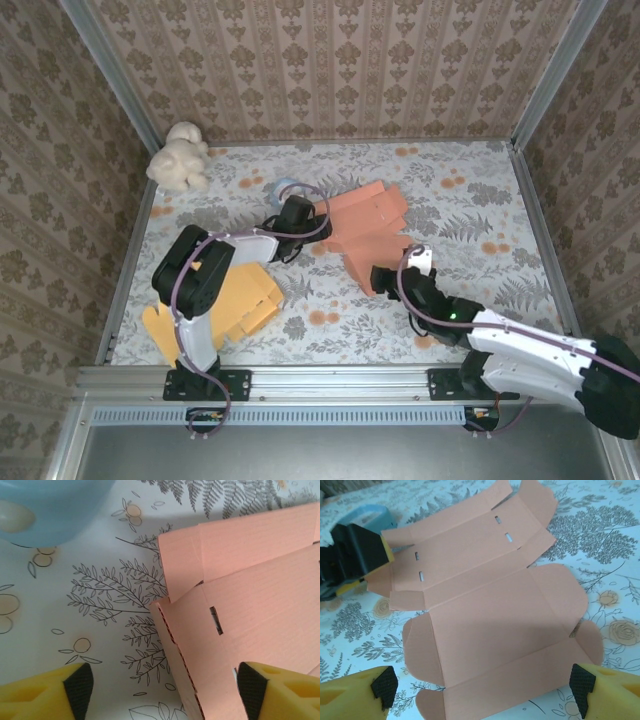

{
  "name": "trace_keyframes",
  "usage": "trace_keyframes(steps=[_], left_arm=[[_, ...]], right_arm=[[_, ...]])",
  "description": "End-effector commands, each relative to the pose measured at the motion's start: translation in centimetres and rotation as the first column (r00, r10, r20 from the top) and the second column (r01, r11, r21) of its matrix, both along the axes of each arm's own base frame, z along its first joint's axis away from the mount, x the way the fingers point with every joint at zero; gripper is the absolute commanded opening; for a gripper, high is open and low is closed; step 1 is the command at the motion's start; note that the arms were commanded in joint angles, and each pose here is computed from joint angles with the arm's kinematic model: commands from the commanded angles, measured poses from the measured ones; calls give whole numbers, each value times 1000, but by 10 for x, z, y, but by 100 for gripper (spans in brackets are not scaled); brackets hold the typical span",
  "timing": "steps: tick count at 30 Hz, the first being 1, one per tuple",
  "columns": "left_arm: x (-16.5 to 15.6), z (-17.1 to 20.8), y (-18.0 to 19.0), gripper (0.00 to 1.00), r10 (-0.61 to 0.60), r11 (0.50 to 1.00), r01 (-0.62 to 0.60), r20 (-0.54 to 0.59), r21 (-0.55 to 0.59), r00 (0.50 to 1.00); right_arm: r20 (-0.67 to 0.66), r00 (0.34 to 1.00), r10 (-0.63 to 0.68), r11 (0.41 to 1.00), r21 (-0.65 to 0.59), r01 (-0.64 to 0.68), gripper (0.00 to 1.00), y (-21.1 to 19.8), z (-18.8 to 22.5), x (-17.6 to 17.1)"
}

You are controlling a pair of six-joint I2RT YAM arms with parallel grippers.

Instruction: Fold the paper box

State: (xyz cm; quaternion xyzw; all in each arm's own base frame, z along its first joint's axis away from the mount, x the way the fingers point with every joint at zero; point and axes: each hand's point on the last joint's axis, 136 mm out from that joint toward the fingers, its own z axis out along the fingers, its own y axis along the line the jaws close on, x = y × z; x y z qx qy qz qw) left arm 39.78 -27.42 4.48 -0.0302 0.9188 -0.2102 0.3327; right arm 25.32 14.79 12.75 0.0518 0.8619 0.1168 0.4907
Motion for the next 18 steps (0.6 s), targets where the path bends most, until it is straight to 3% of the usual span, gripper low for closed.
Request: trace_keyframes(steps=[1,16,18], left_arm=[[7,9,-13,71,-30,999,31,39,-39,999],[8,13,-22,2,-125,990,131,97,-59,987],[10,22,-22,0,-132,989,140,129,-56,983]], right_arm=[[11,1000,3,999,-47,-3,91,-13,-2,-9],[51,998,32,998,-61,-29,90,-12,25,-7],[54,997,61,995,-83,-57,90,-6,33,-4]])
